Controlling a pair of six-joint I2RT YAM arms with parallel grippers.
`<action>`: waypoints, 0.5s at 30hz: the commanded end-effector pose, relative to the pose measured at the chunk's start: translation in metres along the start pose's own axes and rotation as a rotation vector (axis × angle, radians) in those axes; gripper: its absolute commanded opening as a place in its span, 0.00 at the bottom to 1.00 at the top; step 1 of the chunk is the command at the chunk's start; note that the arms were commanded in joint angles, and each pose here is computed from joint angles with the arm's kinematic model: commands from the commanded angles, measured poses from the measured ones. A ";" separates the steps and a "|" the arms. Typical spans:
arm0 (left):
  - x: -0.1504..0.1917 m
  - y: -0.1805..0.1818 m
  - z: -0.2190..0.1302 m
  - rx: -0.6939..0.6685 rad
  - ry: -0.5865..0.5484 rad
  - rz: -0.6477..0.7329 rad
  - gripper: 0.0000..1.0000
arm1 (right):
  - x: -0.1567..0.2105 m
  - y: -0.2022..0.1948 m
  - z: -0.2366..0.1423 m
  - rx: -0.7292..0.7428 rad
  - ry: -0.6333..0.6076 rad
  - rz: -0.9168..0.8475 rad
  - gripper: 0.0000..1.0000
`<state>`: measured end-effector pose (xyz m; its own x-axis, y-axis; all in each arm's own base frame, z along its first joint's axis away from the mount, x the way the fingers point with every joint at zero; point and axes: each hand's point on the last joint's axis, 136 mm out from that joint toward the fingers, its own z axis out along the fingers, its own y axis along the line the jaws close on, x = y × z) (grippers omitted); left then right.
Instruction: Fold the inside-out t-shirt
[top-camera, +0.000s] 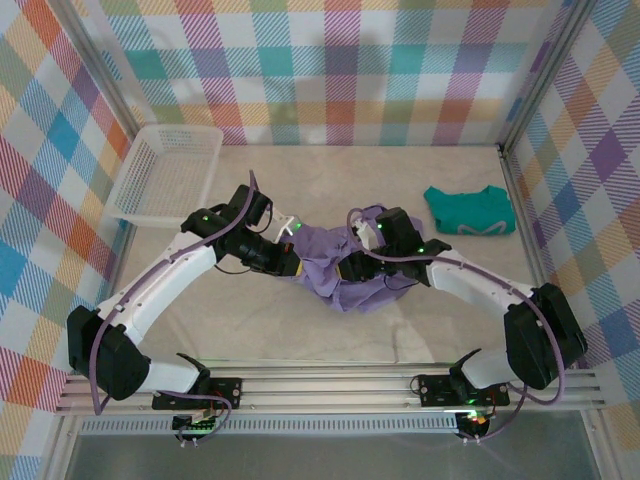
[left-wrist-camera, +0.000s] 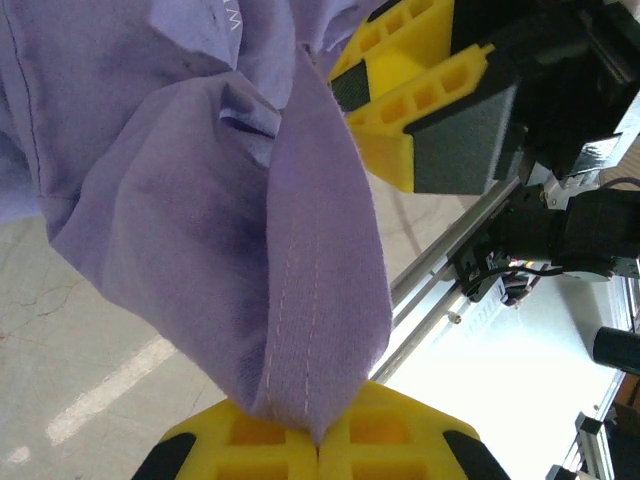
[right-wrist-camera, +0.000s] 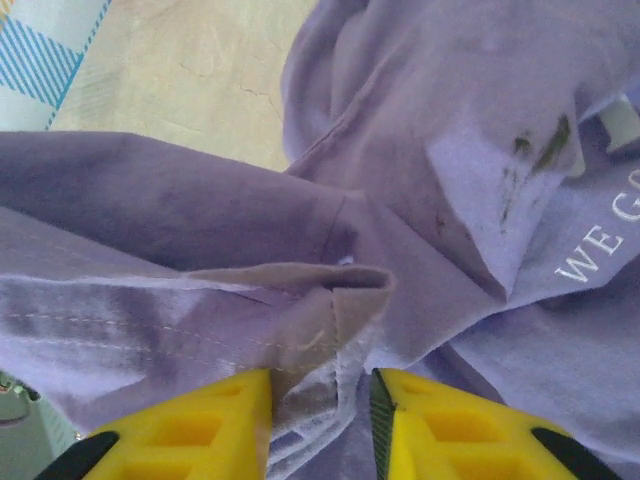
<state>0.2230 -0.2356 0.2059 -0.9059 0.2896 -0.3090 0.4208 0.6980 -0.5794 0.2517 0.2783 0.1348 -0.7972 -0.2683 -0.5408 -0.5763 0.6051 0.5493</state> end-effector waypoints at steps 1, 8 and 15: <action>-0.007 -0.004 -0.005 0.015 -0.022 0.000 0.00 | -0.019 0.011 -0.005 -0.051 -0.054 0.020 0.22; -0.006 -0.002 -0.007 0.008 -0.022 0.004 0.00 | -0.026 0.000 -0.025 -0.058 -0.121 0.052 0.00; -0.007 -0.003 -0.008 0.012 -0.032 0.003 0.00 | -0.029 0.003 -0.033 -0.122 -0.125 0.082 0.15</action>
<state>0.2250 -0.2337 0.2058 -0.9081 0.2822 -0.3093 0.4153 0.7016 -0.5790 0.2761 0.2553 0.1653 -0.8133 -0.1138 -0.5706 -0.5181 0.5878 0.6213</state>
